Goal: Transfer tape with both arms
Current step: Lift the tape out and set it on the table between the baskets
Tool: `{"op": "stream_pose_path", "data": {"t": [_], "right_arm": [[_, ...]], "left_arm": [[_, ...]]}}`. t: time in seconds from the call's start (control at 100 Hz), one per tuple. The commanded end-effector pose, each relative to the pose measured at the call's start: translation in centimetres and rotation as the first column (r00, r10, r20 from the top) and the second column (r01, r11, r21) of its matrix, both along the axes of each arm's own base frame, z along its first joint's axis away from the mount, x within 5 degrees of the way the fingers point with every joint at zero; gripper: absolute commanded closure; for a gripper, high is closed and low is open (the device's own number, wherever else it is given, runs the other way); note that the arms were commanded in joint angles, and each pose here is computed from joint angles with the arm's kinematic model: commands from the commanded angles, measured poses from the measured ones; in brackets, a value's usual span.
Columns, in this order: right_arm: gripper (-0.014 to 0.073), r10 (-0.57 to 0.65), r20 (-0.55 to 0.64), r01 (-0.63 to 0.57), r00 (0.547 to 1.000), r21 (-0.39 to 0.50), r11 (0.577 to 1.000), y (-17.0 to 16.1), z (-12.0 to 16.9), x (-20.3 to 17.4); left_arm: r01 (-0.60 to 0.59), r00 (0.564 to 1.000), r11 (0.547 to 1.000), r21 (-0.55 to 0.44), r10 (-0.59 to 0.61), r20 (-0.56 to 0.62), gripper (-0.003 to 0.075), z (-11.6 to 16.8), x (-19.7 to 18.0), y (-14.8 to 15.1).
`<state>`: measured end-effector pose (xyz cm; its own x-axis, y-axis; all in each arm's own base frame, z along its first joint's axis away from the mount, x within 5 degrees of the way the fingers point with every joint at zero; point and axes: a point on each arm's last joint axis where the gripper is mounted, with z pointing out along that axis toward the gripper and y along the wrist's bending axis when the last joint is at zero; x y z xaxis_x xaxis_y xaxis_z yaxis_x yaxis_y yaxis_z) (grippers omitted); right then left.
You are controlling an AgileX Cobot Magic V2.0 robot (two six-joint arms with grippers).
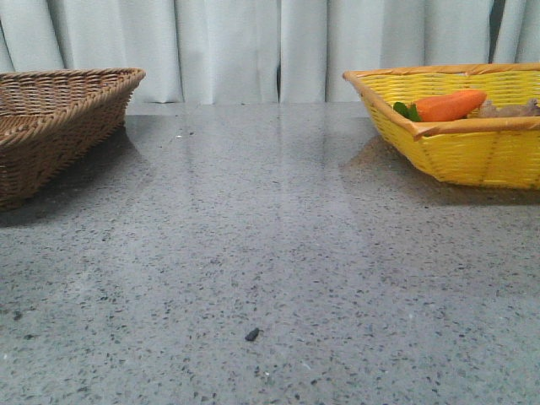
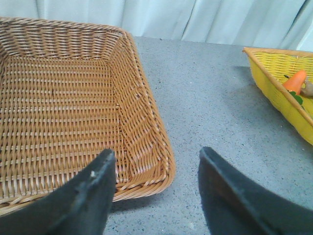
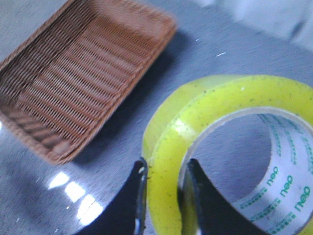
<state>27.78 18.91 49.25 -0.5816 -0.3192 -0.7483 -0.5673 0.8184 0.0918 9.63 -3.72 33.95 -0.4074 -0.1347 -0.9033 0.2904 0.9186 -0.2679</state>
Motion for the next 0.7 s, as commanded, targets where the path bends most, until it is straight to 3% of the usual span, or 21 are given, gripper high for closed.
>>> {"op": "stream_pose_path", "data": {"t": [0.0,0.23,0.41,0.53,0.69], "right_arm": [[0.0662,0.045,-0.013,-0.045,0.999,-0.048,0.998,2.0,-1.5,0.9],[0.0662,0.032,-0.209,-0.076,0.977,-0.204,0.976,6.0,-10.6,6.3],[0.0648,0.027,-0.24,-0.082,0.97,-0.224,0.971,6.5,-12.1,7.0],[0.0502,0.045,-0.246,-0.09,0.968,-0.177,0.98,6.3,-11.2,6.4],[0.0235,0.054,-0.211,-0.083,0.976,-0.13,0.988,5.1,-8.6,5.2]], "left_arm": [[-0.012,0.996,0.999,-0.049,0.016,0.087,0.0365,1.7,0.3,0.0],[-0.005,0.998,0.999,-0.044,0.008,0.069,0.0365,1.5,0.2,-0.1],[0.024,1.0,0.999,-0.023,-0.024,-0.003,0.0365,0.9,-0.1,-0.3],[0.034,0.999,0.999,-0.025,-0.034,-0.003,0.0364,1.4,-0.2,-0.3],[0.087,0.989,0.995,0.045,-0.091,0.115,0.0364,4.6,-0.1,-0.6]]}}
